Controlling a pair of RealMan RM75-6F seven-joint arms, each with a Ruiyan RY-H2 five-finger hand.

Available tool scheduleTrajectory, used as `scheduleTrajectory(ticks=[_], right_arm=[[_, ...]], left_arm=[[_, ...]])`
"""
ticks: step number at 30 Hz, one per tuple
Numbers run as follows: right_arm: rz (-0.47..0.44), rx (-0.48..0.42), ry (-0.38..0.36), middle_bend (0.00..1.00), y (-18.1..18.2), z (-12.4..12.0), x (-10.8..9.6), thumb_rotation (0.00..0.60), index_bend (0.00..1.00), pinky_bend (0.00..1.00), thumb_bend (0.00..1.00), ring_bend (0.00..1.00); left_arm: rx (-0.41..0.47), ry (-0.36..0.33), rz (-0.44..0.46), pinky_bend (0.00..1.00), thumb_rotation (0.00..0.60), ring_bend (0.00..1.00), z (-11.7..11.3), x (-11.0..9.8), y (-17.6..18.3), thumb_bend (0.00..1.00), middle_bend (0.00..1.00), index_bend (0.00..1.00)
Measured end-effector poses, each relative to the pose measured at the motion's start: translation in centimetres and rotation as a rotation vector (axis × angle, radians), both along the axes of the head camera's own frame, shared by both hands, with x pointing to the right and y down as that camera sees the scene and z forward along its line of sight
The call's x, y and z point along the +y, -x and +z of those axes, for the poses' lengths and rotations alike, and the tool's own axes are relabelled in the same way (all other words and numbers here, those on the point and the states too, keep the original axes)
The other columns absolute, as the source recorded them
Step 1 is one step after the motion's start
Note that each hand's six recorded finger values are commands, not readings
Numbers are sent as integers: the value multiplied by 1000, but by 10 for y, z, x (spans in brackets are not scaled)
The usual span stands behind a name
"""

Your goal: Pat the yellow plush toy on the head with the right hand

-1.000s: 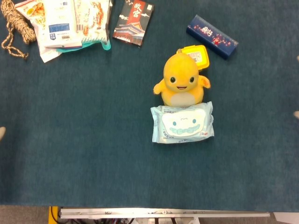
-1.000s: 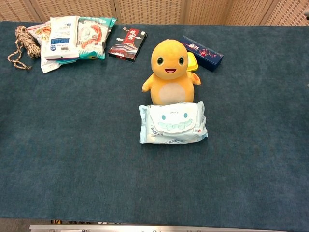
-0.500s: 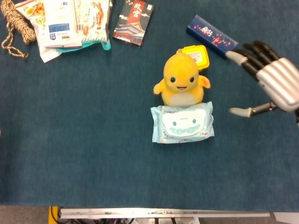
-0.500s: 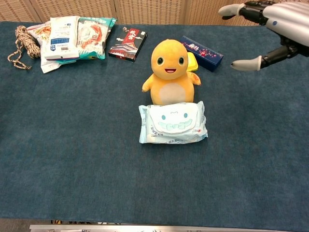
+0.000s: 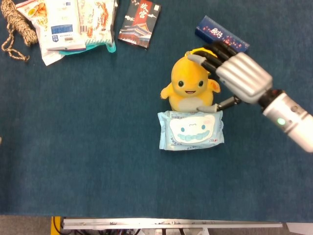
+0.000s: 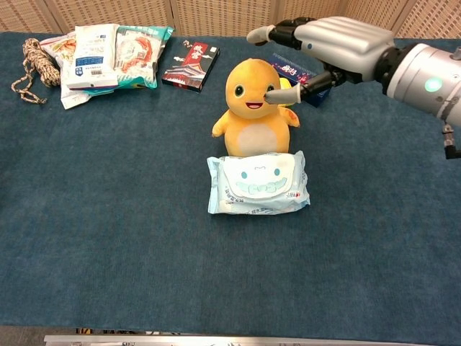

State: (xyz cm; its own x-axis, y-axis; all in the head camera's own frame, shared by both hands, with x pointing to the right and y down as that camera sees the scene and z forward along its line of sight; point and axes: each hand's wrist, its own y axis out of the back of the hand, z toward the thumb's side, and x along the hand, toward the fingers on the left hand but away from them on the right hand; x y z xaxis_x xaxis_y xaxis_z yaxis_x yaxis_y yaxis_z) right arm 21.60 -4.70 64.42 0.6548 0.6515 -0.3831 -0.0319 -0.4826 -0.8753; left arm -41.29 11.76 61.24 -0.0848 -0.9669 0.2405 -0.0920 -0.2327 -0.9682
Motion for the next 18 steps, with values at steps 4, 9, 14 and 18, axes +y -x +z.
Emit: scheduleTrajectory(ticks=[4, 9, 14, 18], right_arm=[[-10, -2, -13, 140, 17, 6, -6, 113, 97, 0, 0, 0], [-20, 4, -24, 130, 35, 15, -12, 112, 97, 0, 0, 0], [-34, 15, -16, 127, 53, 27, -13, 112, 98, 0, 0, 0], [-43, 18, -12, 127, 62, 33, -11, 112, 97, 0, 0, 0]], left_arm=[[-1, 4, -3, 0, 600, 0, 1, 0, 1, 157, 0, 0], [-2, 5, -6, 0, 600, 0, 2, 1, 2, 157, 0, 0], [-1, 8, -16, 0, 600, 0, 2, 2, 5, 157, 0, 0], [-3, 13, -26, 0, 600, 0, 2, 4, 9, 157, 0, 0]])
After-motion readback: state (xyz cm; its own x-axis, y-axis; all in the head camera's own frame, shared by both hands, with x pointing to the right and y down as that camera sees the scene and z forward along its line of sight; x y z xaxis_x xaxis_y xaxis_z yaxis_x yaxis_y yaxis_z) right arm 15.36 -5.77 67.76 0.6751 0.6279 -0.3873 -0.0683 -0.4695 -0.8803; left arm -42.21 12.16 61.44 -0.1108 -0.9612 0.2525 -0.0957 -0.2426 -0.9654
